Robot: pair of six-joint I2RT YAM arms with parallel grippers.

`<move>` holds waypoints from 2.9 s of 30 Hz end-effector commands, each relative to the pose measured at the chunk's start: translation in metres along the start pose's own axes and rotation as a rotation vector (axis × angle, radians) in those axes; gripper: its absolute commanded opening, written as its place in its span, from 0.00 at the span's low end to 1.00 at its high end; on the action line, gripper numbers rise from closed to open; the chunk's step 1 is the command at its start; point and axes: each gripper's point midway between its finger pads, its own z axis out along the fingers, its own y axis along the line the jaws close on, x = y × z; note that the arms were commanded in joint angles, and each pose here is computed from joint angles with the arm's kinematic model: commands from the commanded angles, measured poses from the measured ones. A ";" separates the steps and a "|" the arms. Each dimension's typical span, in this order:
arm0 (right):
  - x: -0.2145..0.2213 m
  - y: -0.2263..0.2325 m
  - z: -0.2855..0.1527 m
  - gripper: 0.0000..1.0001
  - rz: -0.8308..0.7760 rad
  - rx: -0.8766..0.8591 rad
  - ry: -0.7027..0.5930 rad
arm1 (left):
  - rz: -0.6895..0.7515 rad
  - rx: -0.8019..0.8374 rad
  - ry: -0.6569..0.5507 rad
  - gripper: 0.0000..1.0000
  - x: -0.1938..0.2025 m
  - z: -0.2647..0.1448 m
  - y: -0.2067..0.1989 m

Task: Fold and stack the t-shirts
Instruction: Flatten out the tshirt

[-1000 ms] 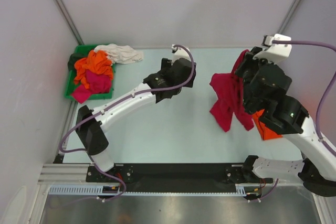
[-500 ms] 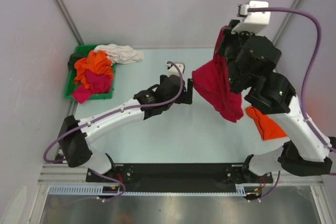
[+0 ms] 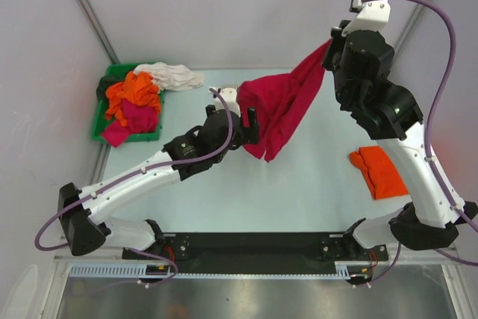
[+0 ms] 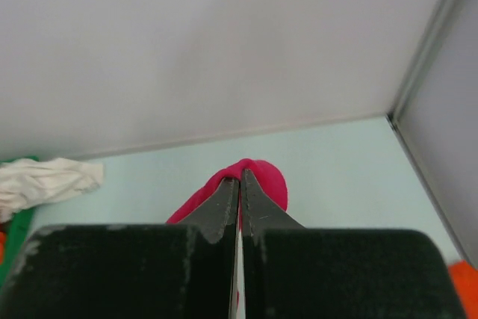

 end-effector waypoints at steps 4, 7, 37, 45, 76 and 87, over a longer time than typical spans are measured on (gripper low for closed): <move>0.013 -0.025 0.003 0.00 0.094 -0.019 0.055 | -0.046 -0.116 -0.089 0.89 -0.025 -0.022 0.036; 0.036 0.017 0.009 0.00 0.083 -0.108 0.113 | -0.068 -0.137 -0.127 0.89 -0.039 -0.030 0.045; 0.037 0.033 -0.006 0.00 0.003 -0.077 0.093 | -0.061 -0.199 -0.151 0.89 -0.042 -0.055 0.080; 0.038 0.070 -0.029 0.00 -0.032 -0.158 0.105 | -0.061 -0.143 -0.141 0.89 -0.042 -0.046 0.065; 0.016 0.038 -0.057 0.00 0.032 -0.225 0.100 | -0.331 0.063 0.150 0.89 0.047 0.064 0.007; 0.021 0.037 -0.073 0.00 0.015 -0.309 0.142 | -0.386 0.150 0.213 0.89 0.064 0.099 -0.025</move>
